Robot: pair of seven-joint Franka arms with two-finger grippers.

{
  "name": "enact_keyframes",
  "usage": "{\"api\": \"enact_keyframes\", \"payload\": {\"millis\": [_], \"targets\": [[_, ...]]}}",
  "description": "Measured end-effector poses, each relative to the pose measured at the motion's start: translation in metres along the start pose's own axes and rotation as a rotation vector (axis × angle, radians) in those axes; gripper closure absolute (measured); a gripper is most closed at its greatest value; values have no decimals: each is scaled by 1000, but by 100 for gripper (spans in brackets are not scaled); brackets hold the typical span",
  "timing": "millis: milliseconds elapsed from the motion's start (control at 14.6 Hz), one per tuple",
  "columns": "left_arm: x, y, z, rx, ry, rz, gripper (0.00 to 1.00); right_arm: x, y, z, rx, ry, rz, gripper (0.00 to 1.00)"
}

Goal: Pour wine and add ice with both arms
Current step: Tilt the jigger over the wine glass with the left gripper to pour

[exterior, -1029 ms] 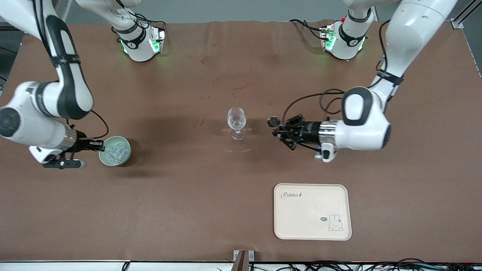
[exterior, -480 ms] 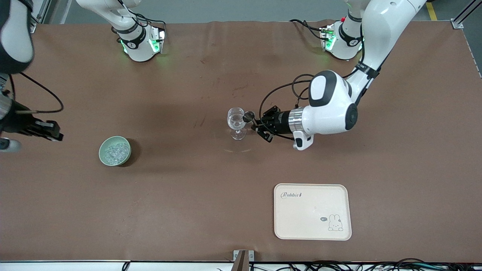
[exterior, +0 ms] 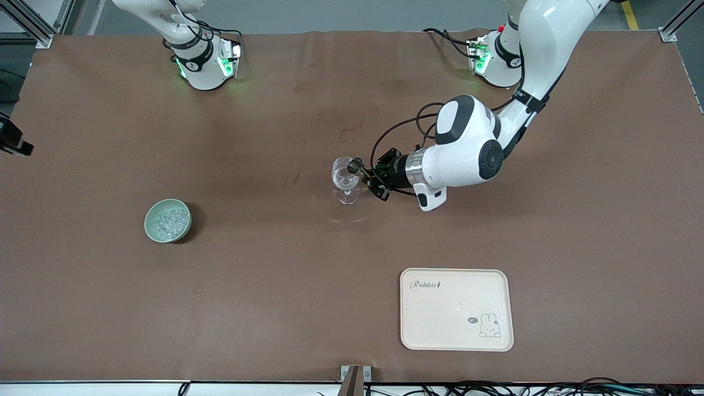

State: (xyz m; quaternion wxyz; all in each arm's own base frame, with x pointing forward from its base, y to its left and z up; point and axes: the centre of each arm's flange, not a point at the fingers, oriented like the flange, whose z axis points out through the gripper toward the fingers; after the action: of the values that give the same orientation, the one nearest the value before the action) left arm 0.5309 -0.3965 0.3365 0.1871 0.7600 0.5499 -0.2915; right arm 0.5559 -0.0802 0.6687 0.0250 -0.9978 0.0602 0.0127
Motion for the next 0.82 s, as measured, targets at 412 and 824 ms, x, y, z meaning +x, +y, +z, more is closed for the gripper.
{"api": "enact_keyframes", "payload": {"millis": [412,824], "targets": [[-9,-4,7,13,54,10,79,-2,-7,1,8,-13,-27,74],[-16,-8,15,26,119,31,79,-2,-8,5,4,-24,-26,74]]}}
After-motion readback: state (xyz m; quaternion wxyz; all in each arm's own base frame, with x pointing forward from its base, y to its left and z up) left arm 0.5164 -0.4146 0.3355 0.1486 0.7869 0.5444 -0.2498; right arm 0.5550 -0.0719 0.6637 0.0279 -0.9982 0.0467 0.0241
